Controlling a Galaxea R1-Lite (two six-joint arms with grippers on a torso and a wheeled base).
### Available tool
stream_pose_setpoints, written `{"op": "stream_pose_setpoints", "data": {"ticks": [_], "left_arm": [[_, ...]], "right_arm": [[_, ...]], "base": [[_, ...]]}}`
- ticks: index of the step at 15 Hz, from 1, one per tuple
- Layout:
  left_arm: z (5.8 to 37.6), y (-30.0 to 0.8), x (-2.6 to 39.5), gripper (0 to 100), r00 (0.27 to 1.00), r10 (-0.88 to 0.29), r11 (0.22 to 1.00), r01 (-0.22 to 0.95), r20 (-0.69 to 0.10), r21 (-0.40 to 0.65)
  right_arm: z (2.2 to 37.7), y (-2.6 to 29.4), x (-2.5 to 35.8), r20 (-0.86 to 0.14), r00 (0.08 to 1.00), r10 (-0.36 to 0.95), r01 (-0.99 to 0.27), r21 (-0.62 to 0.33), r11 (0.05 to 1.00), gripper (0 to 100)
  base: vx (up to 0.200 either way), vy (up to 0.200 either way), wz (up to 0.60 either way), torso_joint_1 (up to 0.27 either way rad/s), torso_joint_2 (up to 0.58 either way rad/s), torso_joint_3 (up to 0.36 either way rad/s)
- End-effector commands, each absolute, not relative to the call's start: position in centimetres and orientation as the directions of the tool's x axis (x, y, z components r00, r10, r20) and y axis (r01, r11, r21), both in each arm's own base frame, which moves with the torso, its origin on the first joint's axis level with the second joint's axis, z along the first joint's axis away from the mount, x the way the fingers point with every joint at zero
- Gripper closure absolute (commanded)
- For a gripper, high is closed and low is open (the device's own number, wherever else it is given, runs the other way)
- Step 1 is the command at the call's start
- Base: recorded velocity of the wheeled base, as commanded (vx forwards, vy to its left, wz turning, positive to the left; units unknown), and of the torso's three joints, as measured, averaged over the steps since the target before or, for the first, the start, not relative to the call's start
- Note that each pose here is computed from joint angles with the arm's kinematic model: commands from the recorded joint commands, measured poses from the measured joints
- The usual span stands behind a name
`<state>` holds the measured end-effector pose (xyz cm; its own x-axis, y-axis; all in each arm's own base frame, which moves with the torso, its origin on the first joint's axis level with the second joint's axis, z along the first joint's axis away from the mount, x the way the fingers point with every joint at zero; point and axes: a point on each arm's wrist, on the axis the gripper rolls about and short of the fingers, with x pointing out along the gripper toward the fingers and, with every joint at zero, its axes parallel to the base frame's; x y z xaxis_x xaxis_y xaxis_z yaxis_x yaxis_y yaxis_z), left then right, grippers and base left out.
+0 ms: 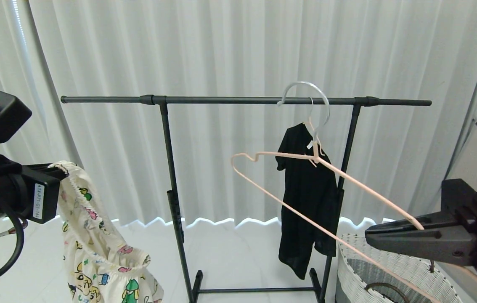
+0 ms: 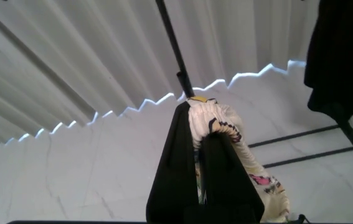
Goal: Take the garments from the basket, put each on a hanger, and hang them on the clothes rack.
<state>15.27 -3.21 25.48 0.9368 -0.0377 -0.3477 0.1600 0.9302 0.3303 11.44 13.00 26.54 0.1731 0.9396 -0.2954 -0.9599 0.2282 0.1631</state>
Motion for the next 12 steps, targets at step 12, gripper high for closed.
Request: {"op": "stream_pose_setpoints", "data": {"ticks": [12], "left_arm": [[24.9, -9.8, 23.8, 100, 0.902, -0.242, 0.931, 0.319, -0.358, 0.175]], "right_arm": [[24.7, 15.9, 12.2, -0.339, -0.04, 0.94, -0.947, 0.313, 0.073, 100]], "base": [[0.0, 0.0, 0.0, 0.0, 0.0, 0.0]]}}
